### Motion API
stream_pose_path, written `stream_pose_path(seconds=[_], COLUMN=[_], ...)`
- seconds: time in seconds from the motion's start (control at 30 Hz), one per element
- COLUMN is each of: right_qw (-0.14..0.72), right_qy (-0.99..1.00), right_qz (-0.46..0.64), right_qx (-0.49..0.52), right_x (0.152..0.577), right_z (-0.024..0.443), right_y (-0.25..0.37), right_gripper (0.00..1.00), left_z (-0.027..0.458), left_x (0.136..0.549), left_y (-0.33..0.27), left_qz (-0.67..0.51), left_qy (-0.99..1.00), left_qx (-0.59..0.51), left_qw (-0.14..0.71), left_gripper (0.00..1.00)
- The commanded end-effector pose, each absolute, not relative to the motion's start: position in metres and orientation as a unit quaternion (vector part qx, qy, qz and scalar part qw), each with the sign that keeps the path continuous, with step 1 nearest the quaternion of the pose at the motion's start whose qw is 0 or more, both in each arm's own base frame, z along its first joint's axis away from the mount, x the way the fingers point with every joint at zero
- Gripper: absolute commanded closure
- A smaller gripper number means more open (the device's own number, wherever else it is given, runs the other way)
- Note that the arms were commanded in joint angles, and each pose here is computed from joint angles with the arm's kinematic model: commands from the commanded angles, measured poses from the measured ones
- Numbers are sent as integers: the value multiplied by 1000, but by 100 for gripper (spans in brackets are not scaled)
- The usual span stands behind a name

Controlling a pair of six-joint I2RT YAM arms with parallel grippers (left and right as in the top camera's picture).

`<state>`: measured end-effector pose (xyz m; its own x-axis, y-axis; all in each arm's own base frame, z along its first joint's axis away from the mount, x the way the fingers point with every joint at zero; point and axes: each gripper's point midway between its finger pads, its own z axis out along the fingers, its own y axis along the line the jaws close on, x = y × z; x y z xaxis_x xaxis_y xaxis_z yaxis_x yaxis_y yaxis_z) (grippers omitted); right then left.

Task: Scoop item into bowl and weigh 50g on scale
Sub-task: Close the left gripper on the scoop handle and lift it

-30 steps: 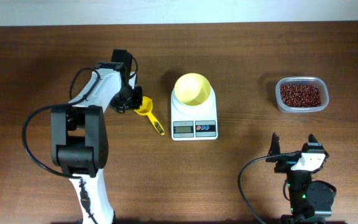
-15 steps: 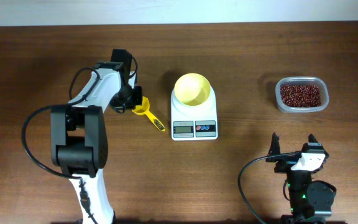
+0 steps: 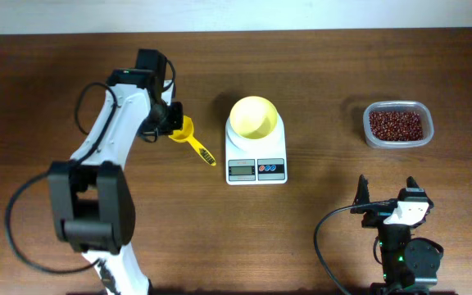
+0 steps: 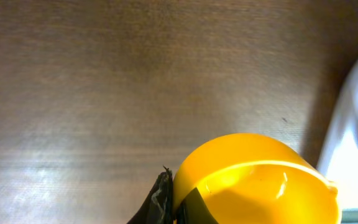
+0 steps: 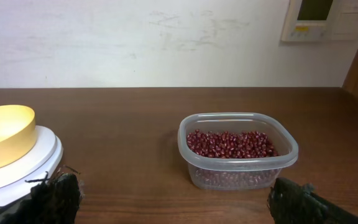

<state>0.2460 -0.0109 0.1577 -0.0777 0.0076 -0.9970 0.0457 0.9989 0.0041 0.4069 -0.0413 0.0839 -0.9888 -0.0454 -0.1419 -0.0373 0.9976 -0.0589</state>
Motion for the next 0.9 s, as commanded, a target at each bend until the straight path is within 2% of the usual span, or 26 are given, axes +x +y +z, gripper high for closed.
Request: stream_pose_path(seconds=[0.0, 0.23, 0.43, 0.6, 0.73, 0.87], right_qw=[678, 678, 678, 678, 678, 678], right_qy=[735, 735, 735, 735, 735, 735], right_qz=[-10, -10, -10, -10, -10, -10], right_qx=[22, 22, 22, 22, 22, 22], right_x=[246, 246, 246, 246, 246, 246], right_z=[155, 155, 155, 155, 155, 155], right_y=[-10, -10, -10, -10, -10, -10], right_gripper=[1, 1, 1, 1, 1, 1], left_z=[128, 192, 197, 198, 198, 198], left_x=[404, 386, 367, 371, 371, 371], left_y=[-41, -65, -72, -72, -72, -72], left_qz=[-36, -115, -139, -164, -172, -172], left_qy=[993, 978, 979, 962, 950, 949], left_qx=[-22, -7, -8, -177, -233, -237], left_qw=[113, 172, 148, 129, 118, 118], left_gripper=[100, 100, 100, 100, 100, 100])
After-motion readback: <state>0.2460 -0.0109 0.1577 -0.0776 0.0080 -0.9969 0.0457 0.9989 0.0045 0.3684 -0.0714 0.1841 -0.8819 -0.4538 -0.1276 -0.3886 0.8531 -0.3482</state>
